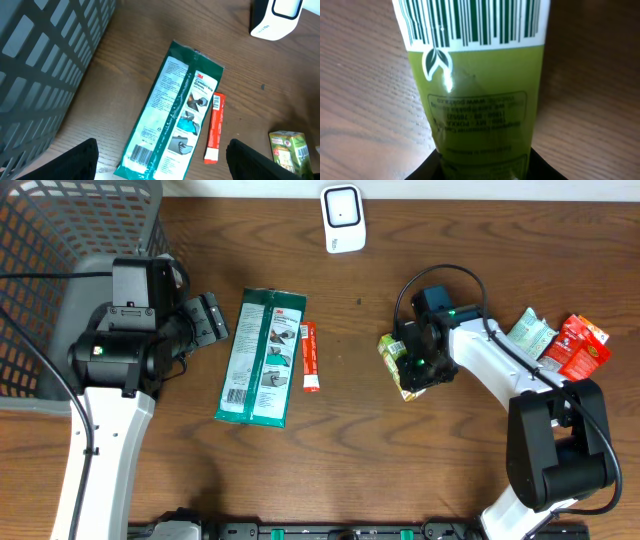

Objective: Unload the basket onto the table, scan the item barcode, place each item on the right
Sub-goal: 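Grasp the juice box with the right gripper and lift it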

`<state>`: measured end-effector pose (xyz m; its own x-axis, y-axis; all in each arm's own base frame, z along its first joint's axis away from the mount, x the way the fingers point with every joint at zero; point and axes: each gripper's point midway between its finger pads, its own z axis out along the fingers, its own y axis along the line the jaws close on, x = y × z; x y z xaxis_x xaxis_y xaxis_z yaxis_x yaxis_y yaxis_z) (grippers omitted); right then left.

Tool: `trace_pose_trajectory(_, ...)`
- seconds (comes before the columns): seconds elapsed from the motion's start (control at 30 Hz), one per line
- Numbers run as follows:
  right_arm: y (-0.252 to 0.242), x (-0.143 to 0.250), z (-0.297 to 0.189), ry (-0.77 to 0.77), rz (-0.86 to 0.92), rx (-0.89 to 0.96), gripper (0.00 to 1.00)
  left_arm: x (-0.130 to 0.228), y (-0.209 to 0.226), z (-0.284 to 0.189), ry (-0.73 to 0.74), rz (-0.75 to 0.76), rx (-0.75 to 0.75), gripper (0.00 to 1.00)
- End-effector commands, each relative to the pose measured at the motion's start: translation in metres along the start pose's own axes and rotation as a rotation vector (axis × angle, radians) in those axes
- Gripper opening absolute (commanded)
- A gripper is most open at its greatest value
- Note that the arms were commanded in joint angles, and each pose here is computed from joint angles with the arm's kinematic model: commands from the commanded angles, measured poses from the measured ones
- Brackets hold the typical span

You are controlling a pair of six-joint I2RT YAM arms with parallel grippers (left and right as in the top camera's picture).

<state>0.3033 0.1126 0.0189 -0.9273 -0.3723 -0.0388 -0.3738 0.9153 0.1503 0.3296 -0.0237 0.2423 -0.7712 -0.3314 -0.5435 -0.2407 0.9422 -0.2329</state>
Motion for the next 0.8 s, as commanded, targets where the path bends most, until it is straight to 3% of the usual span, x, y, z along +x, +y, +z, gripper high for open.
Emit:
trace_pose_trajectory(0.0, -0.002, -0.004, 0.000, -0.019, 0.010, 0.021, 0.32, -0.006, 0.000, -0.005, -0.020, -0.004, 0.000, 0.82)
trace_pose_trajectory(0.13, -0.001, -0.007, 0.000, -0.034, 0.008, 0.018, 0.32, -0.006, 0.000, -0.005, -0.020, -0.004, 0.000, 0.83)
trace_pose_trajectory(0.37, -0.001, -0.016, -0.006, -0.064, 0.003, 0.021, 0.48, -0.006, 0.000, -0.005, -0.020, -0.004, 0.000, 0.82)
trace_pose_trajectory(0.63, 0.000, -0.029, -0.017, -0.105, -0.006, 0.024, 0.40, -0.006, 0.000, -0.005, -0.020, -0.004, 0.000, 0.82)
trace_pose_trajectory(0.77, 0.000, -0.028, -0.017, -0.104, -0.006, 0.024, 0.25, -0.006, 0.000, -0.005, -0.020, -0.004, 0.000, 0.82)
